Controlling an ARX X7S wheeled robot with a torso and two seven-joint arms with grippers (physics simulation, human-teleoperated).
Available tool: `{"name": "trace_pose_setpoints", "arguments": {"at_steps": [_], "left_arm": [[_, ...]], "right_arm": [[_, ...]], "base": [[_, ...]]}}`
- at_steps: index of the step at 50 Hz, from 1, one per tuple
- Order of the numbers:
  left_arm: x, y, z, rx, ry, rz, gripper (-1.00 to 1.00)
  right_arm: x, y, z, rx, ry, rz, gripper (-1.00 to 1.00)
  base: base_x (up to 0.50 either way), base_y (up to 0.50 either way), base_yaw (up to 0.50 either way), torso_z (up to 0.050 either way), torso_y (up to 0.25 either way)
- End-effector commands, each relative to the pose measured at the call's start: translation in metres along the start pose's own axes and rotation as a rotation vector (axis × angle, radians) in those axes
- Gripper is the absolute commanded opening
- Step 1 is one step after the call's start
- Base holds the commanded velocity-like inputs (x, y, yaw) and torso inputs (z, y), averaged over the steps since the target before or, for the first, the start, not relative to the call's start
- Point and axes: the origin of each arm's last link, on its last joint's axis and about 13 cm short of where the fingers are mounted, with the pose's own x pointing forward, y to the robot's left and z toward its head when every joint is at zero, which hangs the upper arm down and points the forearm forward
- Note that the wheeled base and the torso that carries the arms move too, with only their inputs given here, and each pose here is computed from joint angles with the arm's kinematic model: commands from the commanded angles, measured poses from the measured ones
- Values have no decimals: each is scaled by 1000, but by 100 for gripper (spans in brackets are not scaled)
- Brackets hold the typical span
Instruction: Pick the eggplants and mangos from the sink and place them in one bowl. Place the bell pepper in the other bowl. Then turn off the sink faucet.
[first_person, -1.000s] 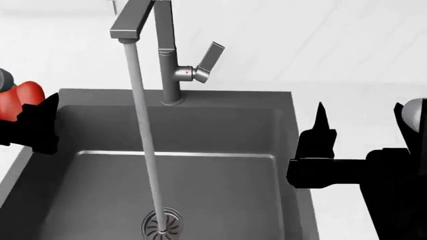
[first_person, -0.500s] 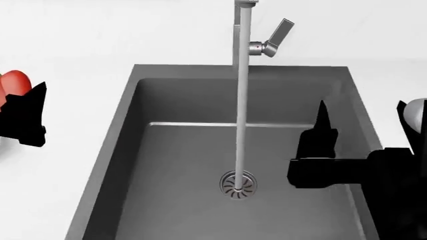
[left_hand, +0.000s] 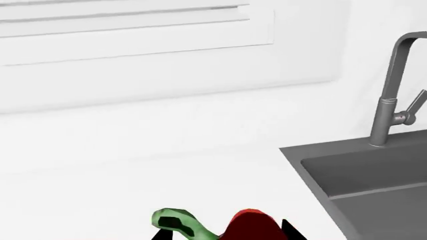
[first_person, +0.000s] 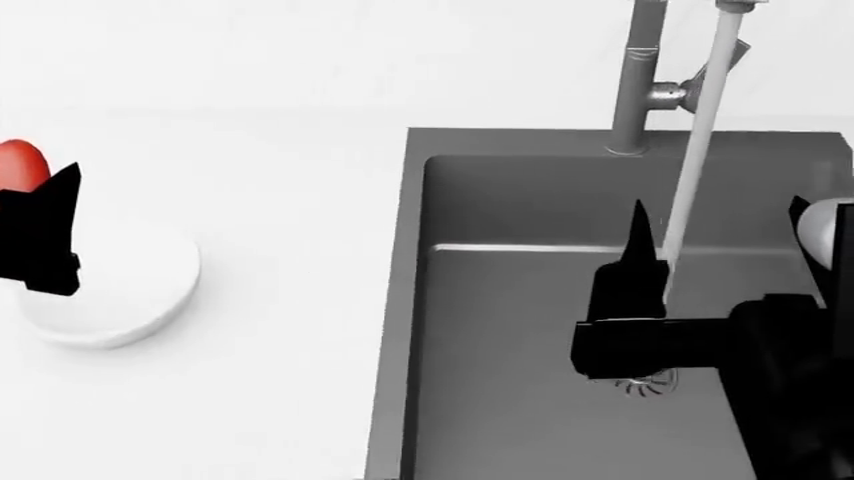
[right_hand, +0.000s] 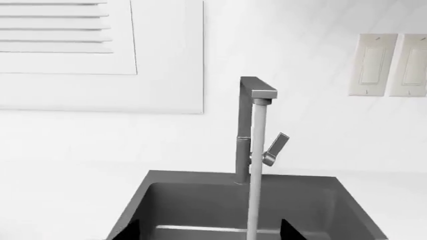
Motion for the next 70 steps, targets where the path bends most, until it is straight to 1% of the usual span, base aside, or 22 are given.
{"name": "trace_pose_setpoints", "arguments": {"at_steps": [1, 12, 26, 32, 34, 35, 37, 39, 40, 41, 42, 46, 50, 52, 58, 60, 62, 67, 70], "left_arm": [[0, -2, 0, -30, -2, -29, -100], [2, -5, -5, -32, 6, -36, -100], [4, -11, -6, -29, 8, -60, -100], [7, -21, -5, -33, 9, -109, -100], [9, -27, -5, -31, 24, -146, -100], [10, -31, -4, -44, 36, -179, -100], [11, -39, -4, -31, 41, -233, -100], [13, -52, -7, -27, 61, -295, -100], [13, -55, -8, -29, 64, -298, -100], [14, -61, -9, -30, 74, -323, -100], [15, -64, -10, -40, 86, -343, -100], [15, -77, -10, -37, 92, -402, -100], [15, -84, -7, -40, 91, -435, -100], [14, -84, -7, -32, 93, -448, -100], [10, -94, -8, -28, 110, -495, -100], [9, -100, -9, -28, 116, -518, -100], [8, -101, -9, -26, 126, -533, -100], [8, -105, -21, -28, 171, -566, -100], [7, -112, -20, -25, 175, -581, -100]], "right_arm": [[0, 1, 0, -2, -9, 5, 100], [0, 0, -1, -1, -13, -2, 100], [0, 0, -3, 3, -18, -1, 100], [0, 0, -1, 2, -15, 6, 100], [0, 1, 0, 3, -12, 9, 100], [0, 1, 0, 5, -11, 9, 100], [0, 1, 0, 4, -8, 11, 100], [1, 2, 1, 3, -8, 12, 100], [1, 1, 1, 3, -7, 12, 100], [1, 1, 0, 2, -5, 12, 100], [0, 1, 0, 3, -4, 12, 100], [2, 1, 1, 4, -4, 14, 100], [1, 0, -1, 18, 4, 0, 100], [0, 0, -2, 20, 7, 0, 100], [1, 2, 0, 5, -2, 12, 100], [2, 3, 0, 6, -3, 16, 100], [2, 3, 0, 6, -4, 18, 100], [0, 2, -1, 7, -3, 15, 100], [0, 2, -2, 11, -1, 14, 100]], "base": [[65, 500, 0, 0, 0], [105, 500, 0, 0, 0], [265, 419, 0, 0, 0], [281, 174, 0, 0, 0], [209, 127, 0, 0, 0], [187, 122, 0, 0, 0], [172, 112, 0, 0, 0], [160, 98, 0, 0, 0], [156, 102, 0, 0, 15], [164, 98, 0, 0, 0], [156, 98, 0, 0, 0], [151, 97, 0, 0, 0], [90, 57, 0, 0, 0], [0, 0, 0, 0, 0], [0, 0, 0, 0, 0], [0, 0, 0, 0, 0], [0, 0, 0, 0, 0], [0, 0, 0, 0, 0], [0, 0, 0, 0, 0]]}}
